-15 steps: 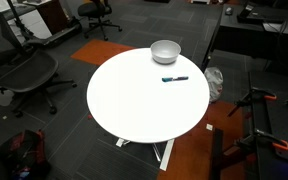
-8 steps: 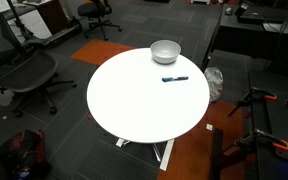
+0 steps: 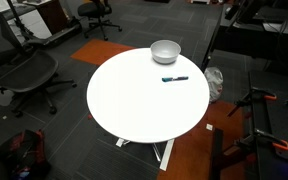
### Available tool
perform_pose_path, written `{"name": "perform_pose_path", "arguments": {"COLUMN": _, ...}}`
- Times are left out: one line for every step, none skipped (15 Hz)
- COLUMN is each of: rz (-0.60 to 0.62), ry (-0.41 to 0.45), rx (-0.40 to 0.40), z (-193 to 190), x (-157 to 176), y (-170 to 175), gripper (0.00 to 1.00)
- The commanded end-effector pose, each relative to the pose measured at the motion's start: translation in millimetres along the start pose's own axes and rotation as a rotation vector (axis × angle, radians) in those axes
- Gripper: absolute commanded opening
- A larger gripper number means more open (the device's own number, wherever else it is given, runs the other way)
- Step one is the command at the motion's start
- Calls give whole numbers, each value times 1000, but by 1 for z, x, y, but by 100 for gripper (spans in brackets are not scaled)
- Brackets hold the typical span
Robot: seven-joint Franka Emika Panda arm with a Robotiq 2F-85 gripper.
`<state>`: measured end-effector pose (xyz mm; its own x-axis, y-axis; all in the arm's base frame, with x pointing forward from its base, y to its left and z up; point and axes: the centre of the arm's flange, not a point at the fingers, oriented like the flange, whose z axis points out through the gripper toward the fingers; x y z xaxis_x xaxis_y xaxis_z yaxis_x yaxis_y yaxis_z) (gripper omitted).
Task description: Put the marker in the bowl
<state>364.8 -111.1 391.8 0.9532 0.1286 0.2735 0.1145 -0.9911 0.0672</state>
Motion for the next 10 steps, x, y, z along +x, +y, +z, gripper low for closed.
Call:
{"name": "perform_pose_path", "arguments": {"rz": -70, "ry": 22, "rx": -10, "z": 36, "x": 15, "y": -9, "gripper": 100}}
{"name": "perform_pose_path", "arguments": {"rz": -86, "ry": 20, "rx": 5, "z": 45, "x": 19, "y": -11, "gripper": 100}}
{"name": "perform_pose_path", "arguments": {"rz": -105, "ry": 17, "rx": 21, "z": 55, "x": 24, "y": -13, "gripper": 100}}
{"name": "perform_pose_path", "arguments": {"rz": -127, "ry": 11, "rx": 23, "z": 65, "x": 26, "y": -15, "gripper": 100}}
{"name": "perform_pose_path", "arguments": {"rz": -151, "ry": 1, "rx": 27, "z": 75, "x": 29, "y": -18, "gripper": 100}}
{"name": "perform_pose_path", "arguments": {"rz": -173, "ry": -11, "rx": 35, "z": 85, "x": 32, "y": -20, "gripper": 100}}
{"name": "perform_pose_path", "arguments": {"rz": -196, "ry": -24, "rx": 43, "z": 95, "x": 34, "y": -22, "gripper": 100}}
{"name": "perform_pose_path", "arguments": {"rz": -222, "ry": -36, "rx": 49, "z": 104, "x": 37, "y": -23, "gripper": 100}}
{"name": "perform_pose_path", "arguments": {"rz": -241, "ry": -49, "rx": 56, "z": 112, "x": 40, "y": -25, "gripper": 100}}
{"name": "perform_pose_path", "arguments": {"rz": -265, "ry": -67, "rx": 57, "z": 121, "x": 44, "y": -26, "gripper": 100}}
